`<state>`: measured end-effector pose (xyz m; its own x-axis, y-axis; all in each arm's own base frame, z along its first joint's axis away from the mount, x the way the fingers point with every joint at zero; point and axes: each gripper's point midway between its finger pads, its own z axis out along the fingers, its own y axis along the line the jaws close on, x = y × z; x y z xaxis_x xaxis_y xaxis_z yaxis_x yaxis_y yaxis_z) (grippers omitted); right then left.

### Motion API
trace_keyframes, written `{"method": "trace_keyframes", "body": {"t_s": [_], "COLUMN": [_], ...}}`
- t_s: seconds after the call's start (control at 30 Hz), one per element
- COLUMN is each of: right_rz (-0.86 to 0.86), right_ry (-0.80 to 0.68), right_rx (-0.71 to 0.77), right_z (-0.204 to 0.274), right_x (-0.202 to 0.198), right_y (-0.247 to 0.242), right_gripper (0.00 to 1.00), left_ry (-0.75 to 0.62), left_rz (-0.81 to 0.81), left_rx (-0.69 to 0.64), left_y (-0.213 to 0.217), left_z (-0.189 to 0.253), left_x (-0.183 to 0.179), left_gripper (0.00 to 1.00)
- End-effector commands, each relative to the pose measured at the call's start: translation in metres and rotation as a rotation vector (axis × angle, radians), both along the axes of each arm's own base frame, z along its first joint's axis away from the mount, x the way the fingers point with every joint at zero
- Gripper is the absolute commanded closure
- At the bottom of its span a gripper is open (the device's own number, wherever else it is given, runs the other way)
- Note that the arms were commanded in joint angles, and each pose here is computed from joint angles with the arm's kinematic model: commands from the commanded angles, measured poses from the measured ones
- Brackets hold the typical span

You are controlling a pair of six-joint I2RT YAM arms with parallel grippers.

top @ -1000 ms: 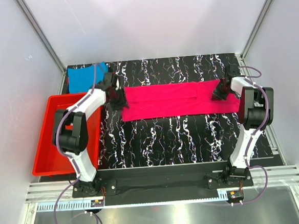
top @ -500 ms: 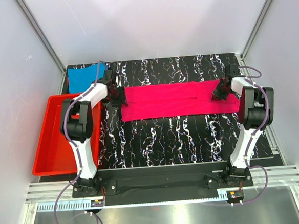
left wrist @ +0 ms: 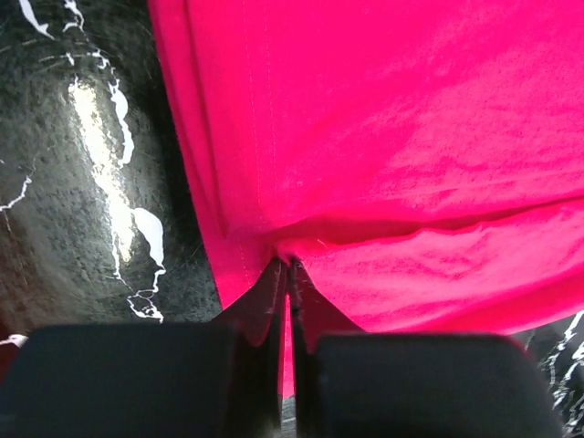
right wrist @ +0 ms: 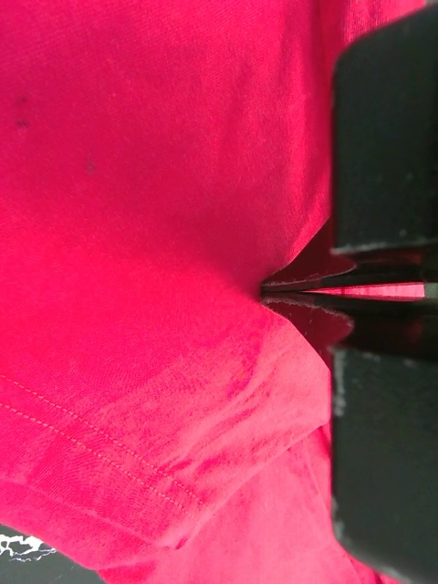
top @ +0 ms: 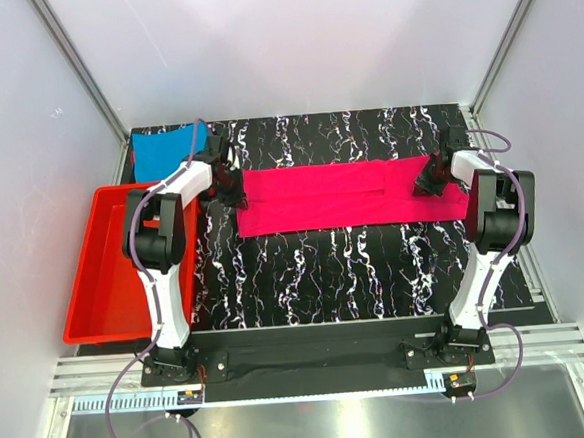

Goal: Fold and stack the t-shirts
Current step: Fold the tshirt

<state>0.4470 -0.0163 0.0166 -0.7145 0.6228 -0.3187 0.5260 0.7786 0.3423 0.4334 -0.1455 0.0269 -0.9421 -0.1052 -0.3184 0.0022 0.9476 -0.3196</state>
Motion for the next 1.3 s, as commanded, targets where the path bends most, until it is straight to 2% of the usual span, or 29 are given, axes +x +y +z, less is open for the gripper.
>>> {"method": "trace_keyframes", "body": {"t_s": [0.0,0.1,0.47,0.6,0.77,0.8,0.83,0.93,0.97,1.1,1.27], "right_rz": [-0.011,-0.026,-0.016,-0.017,0.003,0.0,-0.004,-0.019,-0.023,-0.023,-0.019], "right_ry": [-0.024,0.004,0.011,0.003,-0.017,-0.021,-0.029,-0.046,-0.04,-0.035,-0.036], "right_rx": [-0.056,-0.09,-0.118,-0.099,-0.044,-0.03,-0.016,0.013,0.019,0.022,0.027], "right_z": [0.011,0.004,0.001,-0.005,0.006,0.01,0.016,0.03,0.031,0.036,0.046], "right_x": [0.001,-0.002,-0.009,-0.008,-0.002,-0.001,0.001,0.0,-0.004,-0.01,-0.014], "right_y": [-0.01,-0.018,-0.021,-0.017,-0.001,0.001,0.004,0.008,0.01,0.01,0.012], "right_gripper": [0.94,1.0,1.0,1.0,0.97,0.94,0.92,0.87,0.86,0.85,0.86], "left_ry": [-0.039,-0.029,-0.037,0.019,-0.009,-0.031,-0.032,-0.053,-0.063,-0.093,-0.05], "left_rz": [0.027,0.096,0.183,0.183,0.199,0.202,0.211,0.233,0.239,0.207,0.125], "left_rx": [0.012,0.028,0.033,0.033,0.038,0.036,0.047,0.063,0.062,0.071,0.028], "left_y": [0.007,0.02,0.043,0.042,0.044,0.044,0.048,0.051,0.052,0.042,0.016], "left_z": [0.014,0.012,0.015,-0.005,0.018,0.032,0.038,0.058,0.063,0.069,0.043], "left_x": [0.01,0.007,0.015,0.007,0.014,0.02,0.021,0.027,0.025,0.012,-0.019], "left_gripper": [1.0,1.0,1.0,1.0,0.85,0.81,0.73,0.69,0.63,0.61,0.62]}}
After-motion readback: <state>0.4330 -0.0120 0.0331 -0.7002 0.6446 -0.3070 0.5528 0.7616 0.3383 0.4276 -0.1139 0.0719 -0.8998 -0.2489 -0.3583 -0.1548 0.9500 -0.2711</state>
